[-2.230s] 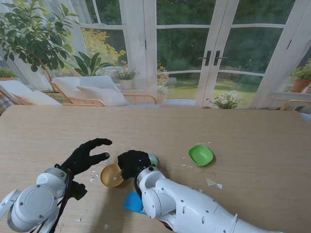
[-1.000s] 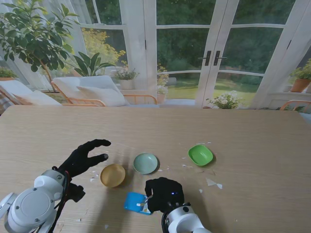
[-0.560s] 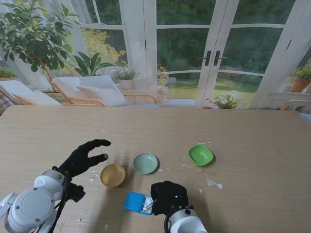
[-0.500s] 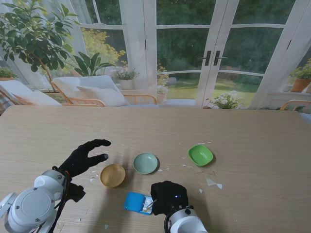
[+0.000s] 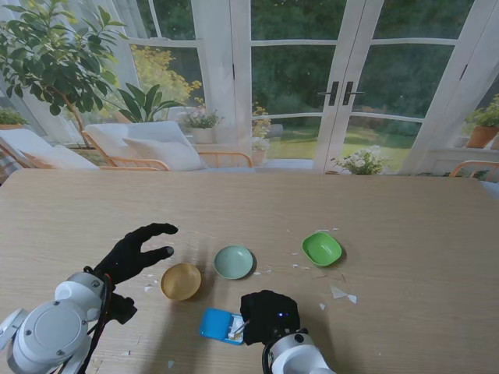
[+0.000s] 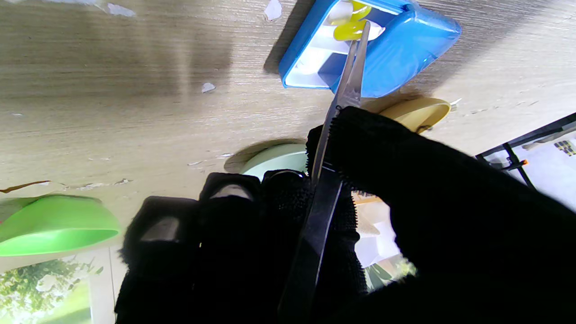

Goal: Refill the pill box with tweezers

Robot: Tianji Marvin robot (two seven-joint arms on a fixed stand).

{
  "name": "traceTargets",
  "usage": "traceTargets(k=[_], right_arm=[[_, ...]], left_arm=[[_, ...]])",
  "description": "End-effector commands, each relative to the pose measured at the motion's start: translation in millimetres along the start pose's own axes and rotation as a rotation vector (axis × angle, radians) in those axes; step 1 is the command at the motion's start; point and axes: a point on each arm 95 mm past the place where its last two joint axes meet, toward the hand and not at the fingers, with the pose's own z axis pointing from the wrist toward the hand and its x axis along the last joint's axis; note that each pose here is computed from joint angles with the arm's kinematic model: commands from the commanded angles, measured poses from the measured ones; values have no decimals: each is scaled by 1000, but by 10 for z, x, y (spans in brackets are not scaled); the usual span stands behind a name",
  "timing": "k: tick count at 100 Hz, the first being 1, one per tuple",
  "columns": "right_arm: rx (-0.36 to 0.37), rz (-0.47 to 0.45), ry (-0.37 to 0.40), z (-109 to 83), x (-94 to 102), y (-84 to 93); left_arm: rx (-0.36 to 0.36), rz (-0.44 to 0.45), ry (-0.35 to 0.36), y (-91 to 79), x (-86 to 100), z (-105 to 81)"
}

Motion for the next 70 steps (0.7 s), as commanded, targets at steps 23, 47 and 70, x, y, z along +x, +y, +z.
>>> traceTargets(k=[23,47,70], right_arm=[[13,0,1,2,26,-35],[0,2,5,4,20,-34],[-14,7,9,-10,20,-17]], left_arm=[[-13,-3,3,20,30,-9],[-14,-2,3,20,30,-6],[-12,-2,3,20,32,-7]])
